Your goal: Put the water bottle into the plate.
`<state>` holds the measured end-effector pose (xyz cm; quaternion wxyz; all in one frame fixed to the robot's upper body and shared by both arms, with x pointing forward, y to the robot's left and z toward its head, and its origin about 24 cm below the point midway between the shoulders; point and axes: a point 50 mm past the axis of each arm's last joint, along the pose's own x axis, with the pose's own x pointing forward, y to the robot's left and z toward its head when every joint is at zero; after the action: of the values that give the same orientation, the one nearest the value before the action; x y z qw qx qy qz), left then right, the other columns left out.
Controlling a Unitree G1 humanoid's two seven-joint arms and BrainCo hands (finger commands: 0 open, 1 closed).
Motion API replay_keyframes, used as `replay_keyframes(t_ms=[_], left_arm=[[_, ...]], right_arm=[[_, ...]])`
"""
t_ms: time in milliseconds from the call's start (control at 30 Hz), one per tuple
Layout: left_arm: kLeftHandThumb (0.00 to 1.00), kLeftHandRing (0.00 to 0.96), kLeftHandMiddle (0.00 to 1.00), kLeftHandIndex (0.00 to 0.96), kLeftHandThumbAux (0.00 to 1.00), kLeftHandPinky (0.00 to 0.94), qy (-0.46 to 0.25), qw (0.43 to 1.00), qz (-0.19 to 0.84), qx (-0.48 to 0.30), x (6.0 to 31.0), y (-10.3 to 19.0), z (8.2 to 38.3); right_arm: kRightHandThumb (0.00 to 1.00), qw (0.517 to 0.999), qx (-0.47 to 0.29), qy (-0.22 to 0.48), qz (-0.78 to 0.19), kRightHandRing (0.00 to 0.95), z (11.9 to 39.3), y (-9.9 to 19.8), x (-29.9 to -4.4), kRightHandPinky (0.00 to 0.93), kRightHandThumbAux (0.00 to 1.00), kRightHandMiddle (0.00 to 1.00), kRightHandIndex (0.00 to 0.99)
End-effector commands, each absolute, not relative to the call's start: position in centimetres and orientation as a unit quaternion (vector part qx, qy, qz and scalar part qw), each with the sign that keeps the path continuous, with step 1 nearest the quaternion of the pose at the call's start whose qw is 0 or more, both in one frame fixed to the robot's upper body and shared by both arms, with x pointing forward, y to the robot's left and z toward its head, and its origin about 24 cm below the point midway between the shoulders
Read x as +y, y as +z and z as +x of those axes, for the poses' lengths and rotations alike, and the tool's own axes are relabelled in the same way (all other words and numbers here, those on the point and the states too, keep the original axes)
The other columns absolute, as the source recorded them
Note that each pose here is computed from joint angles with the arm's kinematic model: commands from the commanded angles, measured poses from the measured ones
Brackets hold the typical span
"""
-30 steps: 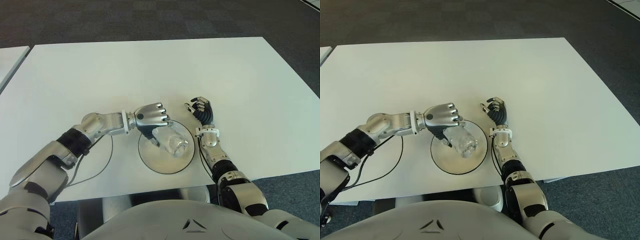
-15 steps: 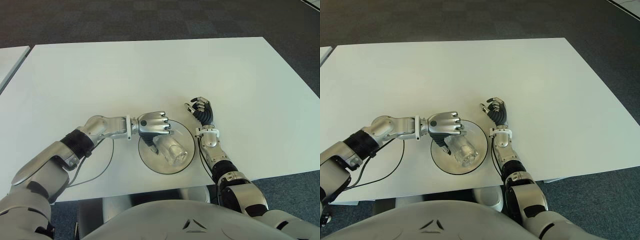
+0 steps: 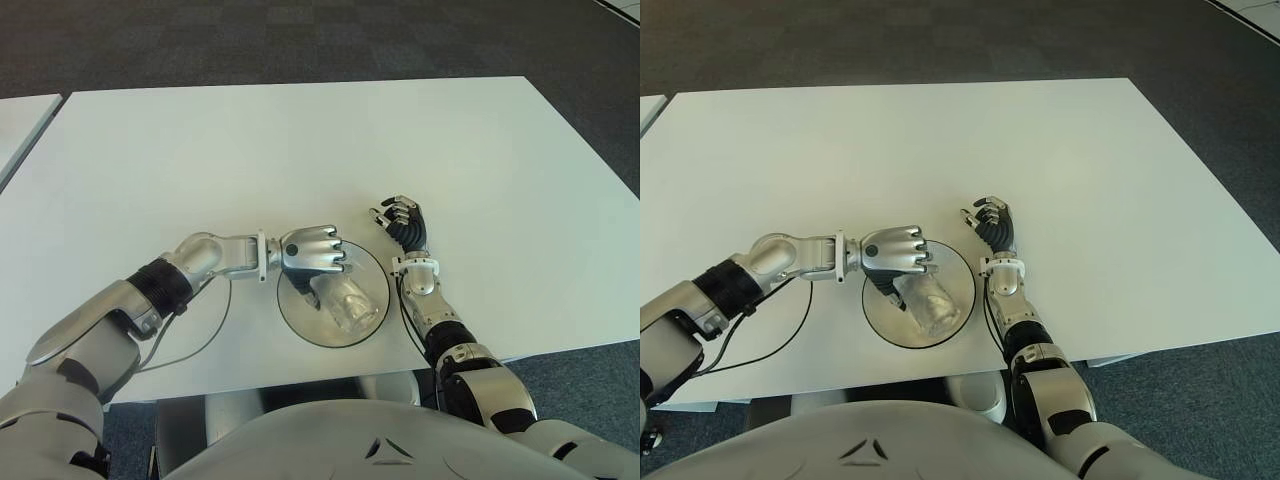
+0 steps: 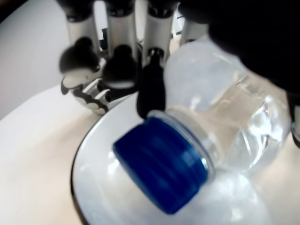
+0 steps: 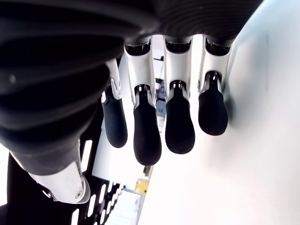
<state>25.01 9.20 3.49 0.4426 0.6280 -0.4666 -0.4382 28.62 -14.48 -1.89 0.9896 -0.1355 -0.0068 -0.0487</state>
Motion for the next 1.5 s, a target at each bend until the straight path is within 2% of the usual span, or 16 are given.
replay_keyframes(t_ms=[33, 100, 133, 200, 233, 267, 300, 367, 400, 533, 800, 1000, 1267, 1500], left_arm=[[0.842, 0.744, 0.590, 0.422, 0.664, 0.716, -0.456, 0.444, 0.615, -0.465, 9.7, 1.2, 23.8], [0.846, 0.692, 0.562, 0.421, 0.662, 0.665, -0.451, 0.440, 0.615, -0.474, 9.7, 1.4, 23.9], [0.800, 0.518, 0.441, 0.420, 0.676, 0.528, -0.449, 0.437, 0.615, -0.478, 9.6, 1.6, 24.1], [0.748, 0.258, 0.251, 0.415, 0.693, 0.310, -0.448, 0.427, 0.619, -0.483, 9.6, 2.0, 24.4], [0.740, 0.207, 0.211, 0.413, 0.696, 0.264, -0.449, 0.419, 0.620, -0.488, 9.5, 2.9, 24.8], [0.673, 0.132, 0.135, 0.292, 0.683, 0.169, -0.450, 0.413, 0.621, -0.491, 9.3, 3.5, 25.0], [0.627, 0.084, 0.086, 0.214, 0.676, 0.108, -0.449, 0.406, 0.623, -0.496, 9.3, 3.7, 25.0], [0.548, 0.043, 0.044, 0.116, 0.667, 0.055, -0.443, 0.400, 0.626, -0.502, 9.4, 3.4, 24.8], [0.514, 0.027, 0.028, 0.076, 0.662, 0.035, -0.442, 0.398, 0.627, -0.503, 9.5, 3.2, 24.7], [0.427, 0.005, 0.005, 0.016, 0.633, 0.007, -0.432, 0.394, 0.637, -0.503, 9.6, 3.0, 24.5], [0.342, 0.000, 0.000, 0.000, 0.529, 0.000, -0.433, 0.386, 0.643, -0.500, 9.9, 2.9, 24.1], [0.329, 0.000, 0.000, 0.000, 0.483, 0.000, -0.433, 0.385, 0.644, -0.499, 10.0, 3.0, 24.2], [0.321, 0.000, 0.000, 0.000, 0.455, 0.000, -0.441, 0.377, 0.649, -0.493, 10.0, 3.2, 24.2], [0.412, 0.000, 0.000, 0.000, 0.438, 0.000, -0.465, 0.352, 0.658, -0.477, 9.6, 4.5, 25.0]], right_arm=[[0.705, 0.989, 0.006, -0.050, -0.136, 0.687, 28.4, -2.4, -14.7, 0.695, 0.730, 0.675, 0.433], [0.705, 0.989, 0.005, -0.051, -0.137, 0.688, 28.4, -2.4, -14.7, 0.699, 0.729, 0.677, 0.433], [0.705, 0.989, 0.005, -0.052, -0.138, 0.690, 28.4, -2.4, -14.7, 0.701, 0.729, 0.678, 0.434], [0.705, 0.989, 0.006, -0.052, -0.139, 0.693, 28.4, -2.4, -14.7, 0.704, 0.729, 0.681, 0.434], [0.705, 0.989, 0.006, -0.052, -0.140, 0.694, 28.4, -2.4, -14.6, 0.705, 0.729, 0.681, 0.434], [0.705, 0.989, 0.006, -0.052, -0.140, 0.694, 28.4, -2.4, -14.6, 0.704, 0.729, 0.681, 0.434], [0.706, 0.989, 0.005, -0.052, -0.140, 0.694, 28.4, -2.4, -14.6, 0.704, 0.729, 0.682, 0.434], [0.705, 0.989, 0.005, -0.051, -0.139, 0.693, 28.4, -2.4, -14.6, 0.700, 0.729, 0.680, 0.434], [0.705, 0.989, 0.005, -0.051, -0.139, 0.692, 28.4, -2.4, -14.6, 0.698, 0.729, 0.679, 0.434], [0.705, 0.989, -0.002, -0.052, -0.138, 0.694, 28.4, -2.2, -14.5, 0.702, 0.729, 0.681, 0.433], [0.706, 0.988, -0.001, -0.060, -0.145, 0.701, 28.4, -2.2, -14.5, 0.689, 0.729, 0.685, 0.432], [0.706, 0.988, -0.002, -0.060, -0.144, 0.696, 28.4, -2.1, -14.4, 0.655, 0.729, 0.680, 0.432], [0.707, 0.988, 0.002, -0.057, -0.143, 0.697, 28.3, -2.2, -14.3, 0.690, 0.729, 0.687, 0.433], [0.706, 0.989, 0.004, -0.053, -0.138, 0.696, 28.3, -2.2, -14.4, 0.703, 0.729, 0.687, 0.433]])
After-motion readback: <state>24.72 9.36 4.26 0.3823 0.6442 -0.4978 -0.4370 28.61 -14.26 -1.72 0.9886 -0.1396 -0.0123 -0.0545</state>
